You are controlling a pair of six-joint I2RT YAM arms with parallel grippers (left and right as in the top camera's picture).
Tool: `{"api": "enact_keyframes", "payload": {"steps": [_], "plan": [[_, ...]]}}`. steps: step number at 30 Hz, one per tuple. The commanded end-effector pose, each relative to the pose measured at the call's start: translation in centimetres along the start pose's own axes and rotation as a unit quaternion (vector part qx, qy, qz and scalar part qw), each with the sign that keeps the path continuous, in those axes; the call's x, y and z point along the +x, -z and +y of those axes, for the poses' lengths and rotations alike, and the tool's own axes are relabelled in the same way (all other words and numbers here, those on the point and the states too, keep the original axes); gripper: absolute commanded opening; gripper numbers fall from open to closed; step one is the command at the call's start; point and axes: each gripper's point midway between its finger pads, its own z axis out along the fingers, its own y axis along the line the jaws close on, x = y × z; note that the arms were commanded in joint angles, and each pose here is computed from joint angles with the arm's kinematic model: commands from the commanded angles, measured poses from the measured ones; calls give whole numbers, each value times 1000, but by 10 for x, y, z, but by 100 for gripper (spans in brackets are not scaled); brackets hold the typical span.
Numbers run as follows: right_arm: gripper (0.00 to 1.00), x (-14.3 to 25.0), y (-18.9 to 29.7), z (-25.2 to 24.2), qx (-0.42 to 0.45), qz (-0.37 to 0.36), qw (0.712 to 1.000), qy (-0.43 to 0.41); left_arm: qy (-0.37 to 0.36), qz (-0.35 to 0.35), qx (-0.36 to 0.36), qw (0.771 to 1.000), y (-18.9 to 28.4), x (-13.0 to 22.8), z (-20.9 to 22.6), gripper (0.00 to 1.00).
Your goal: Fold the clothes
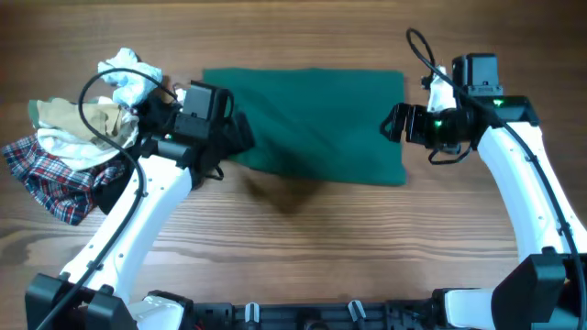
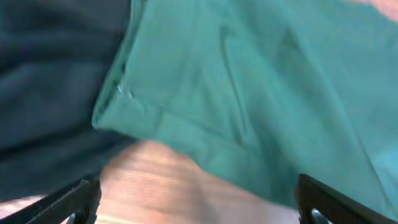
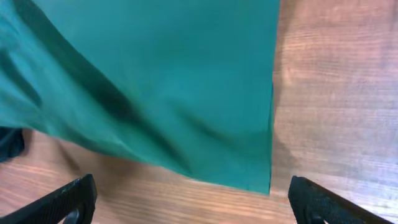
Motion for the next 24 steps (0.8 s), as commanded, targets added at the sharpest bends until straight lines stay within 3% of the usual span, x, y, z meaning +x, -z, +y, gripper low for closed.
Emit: {"api": "enact_keyframes", "payload": {"steps": [1, 6, 15, 24], "plan": [[100, 12, -4, -1, -1, 18, 1000, -12, 2, 31, -7, 999, -3, 11, 8, 100], [100, 42, -29, -16, 9, 53, 998, -33, 8, 47, -45, 998, -16, 11, 32, 100], [98, 41, -31, -20, 17, 48, 999, -18, -45, 27, -65, 996, -73, -5, 31, 100], [95, 46, -30, -29, 43, 58, 997, -21, -57, 27, -108, 992, -88, -4, 46, 99]]}}
